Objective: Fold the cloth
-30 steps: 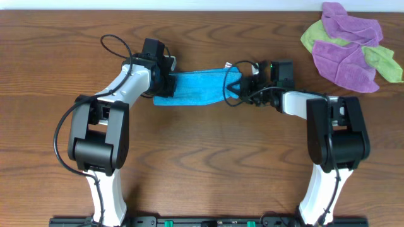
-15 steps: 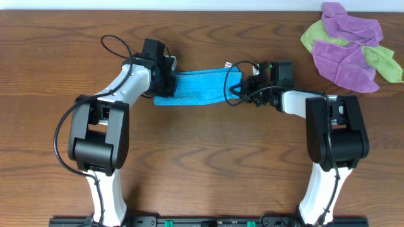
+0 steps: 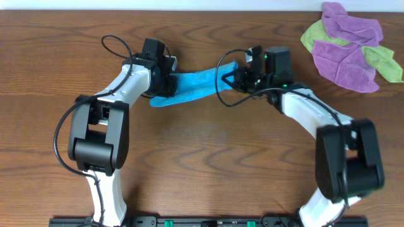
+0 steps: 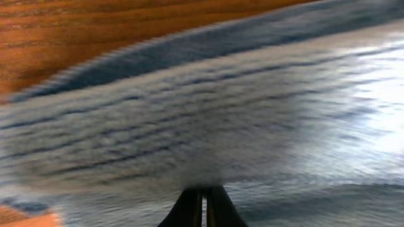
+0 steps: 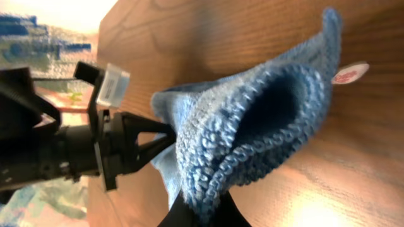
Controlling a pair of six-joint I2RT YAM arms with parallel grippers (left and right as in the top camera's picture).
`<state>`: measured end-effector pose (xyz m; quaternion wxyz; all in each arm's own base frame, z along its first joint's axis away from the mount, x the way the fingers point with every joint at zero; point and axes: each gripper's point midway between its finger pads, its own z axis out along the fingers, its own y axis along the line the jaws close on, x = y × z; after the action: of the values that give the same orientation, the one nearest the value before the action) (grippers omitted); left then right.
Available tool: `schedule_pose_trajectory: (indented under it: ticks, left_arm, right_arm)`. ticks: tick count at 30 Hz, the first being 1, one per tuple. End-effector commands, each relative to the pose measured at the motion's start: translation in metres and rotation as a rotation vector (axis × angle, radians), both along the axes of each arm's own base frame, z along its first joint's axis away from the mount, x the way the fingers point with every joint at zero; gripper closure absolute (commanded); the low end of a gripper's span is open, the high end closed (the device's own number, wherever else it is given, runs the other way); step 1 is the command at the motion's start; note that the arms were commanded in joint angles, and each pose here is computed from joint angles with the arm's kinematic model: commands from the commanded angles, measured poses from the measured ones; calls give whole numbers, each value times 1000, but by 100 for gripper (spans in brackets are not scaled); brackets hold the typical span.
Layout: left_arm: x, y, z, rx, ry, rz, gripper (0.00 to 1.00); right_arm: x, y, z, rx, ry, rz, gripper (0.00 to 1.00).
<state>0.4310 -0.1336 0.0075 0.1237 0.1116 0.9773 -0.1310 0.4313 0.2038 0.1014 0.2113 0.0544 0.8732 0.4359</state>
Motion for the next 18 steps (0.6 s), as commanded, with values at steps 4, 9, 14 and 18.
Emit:
schedule_pose_trajectory:
  ticks: [4,9,14,18]
  left_arm:
    - [1,-2,-2,-16,10,-2,94]
    - [1,-3,-2,-17,6,-2,94]
    - [4,-5,-1,-19,-9,-8,94]
    - [9,-6,-1,-12,-35,-23,94]
  right_arm:
    - [-5,-11,2,-92,-12,4,99]
    - [-9,-8,1,-98,-7,20,99]
    - [-10,-4,1,-98,-9,28,99]
    - [-10,-4,1,-98,-8,28,99]
